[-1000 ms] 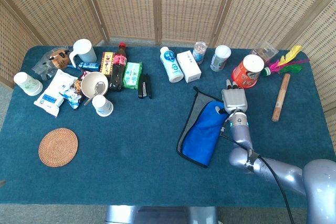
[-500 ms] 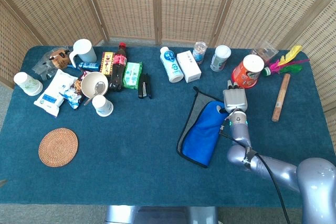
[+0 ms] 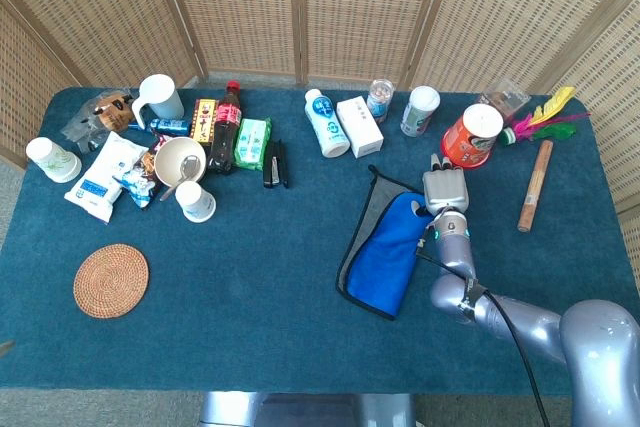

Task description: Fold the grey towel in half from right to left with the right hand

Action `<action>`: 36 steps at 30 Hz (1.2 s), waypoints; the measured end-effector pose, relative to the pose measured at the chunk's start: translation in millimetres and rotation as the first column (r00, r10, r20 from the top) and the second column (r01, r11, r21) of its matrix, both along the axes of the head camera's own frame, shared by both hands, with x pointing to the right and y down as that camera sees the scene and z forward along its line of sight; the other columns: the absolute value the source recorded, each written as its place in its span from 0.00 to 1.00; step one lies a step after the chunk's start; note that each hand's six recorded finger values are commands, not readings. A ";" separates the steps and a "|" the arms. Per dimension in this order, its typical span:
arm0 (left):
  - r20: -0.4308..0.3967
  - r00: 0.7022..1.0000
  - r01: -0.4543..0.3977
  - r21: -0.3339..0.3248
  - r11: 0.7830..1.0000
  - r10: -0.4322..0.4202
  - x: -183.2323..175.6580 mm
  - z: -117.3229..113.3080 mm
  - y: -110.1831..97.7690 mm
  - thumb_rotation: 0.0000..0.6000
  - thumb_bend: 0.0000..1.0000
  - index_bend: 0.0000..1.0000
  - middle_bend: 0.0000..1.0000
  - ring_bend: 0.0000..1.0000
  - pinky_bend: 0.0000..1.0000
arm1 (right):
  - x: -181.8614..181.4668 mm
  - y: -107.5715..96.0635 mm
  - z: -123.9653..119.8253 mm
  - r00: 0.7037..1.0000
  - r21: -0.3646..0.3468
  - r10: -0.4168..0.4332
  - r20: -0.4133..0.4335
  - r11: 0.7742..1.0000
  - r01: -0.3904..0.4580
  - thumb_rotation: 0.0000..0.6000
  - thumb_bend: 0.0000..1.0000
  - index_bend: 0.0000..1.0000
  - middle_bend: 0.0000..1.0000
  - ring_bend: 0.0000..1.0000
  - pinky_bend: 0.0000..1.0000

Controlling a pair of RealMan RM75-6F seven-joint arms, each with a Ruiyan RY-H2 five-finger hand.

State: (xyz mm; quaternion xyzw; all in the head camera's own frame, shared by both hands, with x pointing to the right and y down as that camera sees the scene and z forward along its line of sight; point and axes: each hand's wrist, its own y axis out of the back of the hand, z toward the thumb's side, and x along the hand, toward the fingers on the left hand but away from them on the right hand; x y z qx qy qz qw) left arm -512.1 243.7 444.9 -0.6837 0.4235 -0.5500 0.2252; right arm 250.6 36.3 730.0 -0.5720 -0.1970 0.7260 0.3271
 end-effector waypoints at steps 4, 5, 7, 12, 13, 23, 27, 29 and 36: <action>0.001 1.000 0.001 0.000 1.000 -0.001 -0.9 -0.1 -0.1 1.00 0.20 0.01 0.00 0.00 0.02 | -2.6 1.2 1.9 1.000 0.002 -0.003 0.011 1.000 0.003 0.49 0.44 0.55 0.00 0.00 0.27; 0.002 1.000 0.001 0.000 1.000 -0.001 -1.0 0.0 -0.1 1.00 0.20 0.01 0.00 0.00 0.02 | -3.7 1.3 2.3 1.000 0.006 -0.002 0.017 1.000 0.002 0.50 0.45 0.55 0.00 0.00 0.27; 0.002 1.000 0.001 0.000 1.000 -0.001 -1.0 0.0 -0.1 1.00 0.20 0.01 0.00 0.00 0.02 | -5.5 1.1 2.7 1.000 0.013 0.000 0.029 1.000 -0.001 0.54 0.47 0.55 0.00 0.00 0.27; 0.001 1.000 0.005 0.002 1.000 -0.005 -1.8 -0.5 -0.3 1.00 0.20 0.01 0.00 0.00 0.02 | -8.5 -0.3 2.8 0.999 0.035 -0.011 0.044 0.999 0.009 0.92 0.56 0.57 0.00 0.00 0.27; 0.002 1.000 0.005 0.002 1.000 -0.005 -1.9 -0.5 -0.3 1.00 0.20 0.01 0.00 0.00 0.02 | -8.5 -0.1 3.1 0.999 0.036 -0.008 0.049 0.999 0.006 0.95 0.56 0.57 0.00 0.00 0.27; 0.001 1.000 0.000 -0.001 1.000 0.000 -0.4 0.2 0.1 1.00 0.20 0.01 0.00 0.00 0.02 | -7.8 1.6 2.4 0.990 0.046 0.049 0.131 0.997 -0.055 1.00 0.56 0.60 0.00 0.00 0.28; 0.001 1.000 -0.004 -0.003 1.000 0.004 0.9 0.4 0.7 1.00 0.20 0.01 0.00 0.00 0.02 | -11.4 2.3 1.6 0.986 0.048 0.055 0.159 0.997 -0.063 1.00 0.56 0.61 0.00 0.00 0.28; 0.002 1.000 -0.005 -0.004 1.000 0.005 1.0 0.7 0.9 1.00 0.20 0.01 0.00 0.00 0.02 | -15.9 3.2 1.4 0.982 0.047 0.056 0.181 0.997 -0.065 1.00 0.56 0.61 0.00 0.00 0.28; 0.001 1.000 -0.003 -0.004 1.000 0.003 0.4 0.8 0.4 1.00 0.20 0.01 0.00 0.00 0.02 | -30.8 3.8 0.8 0.970 0.054 0.053 0.236 0.996 -0.067 1.00 0.56 0.61 0.00 0.00 0.28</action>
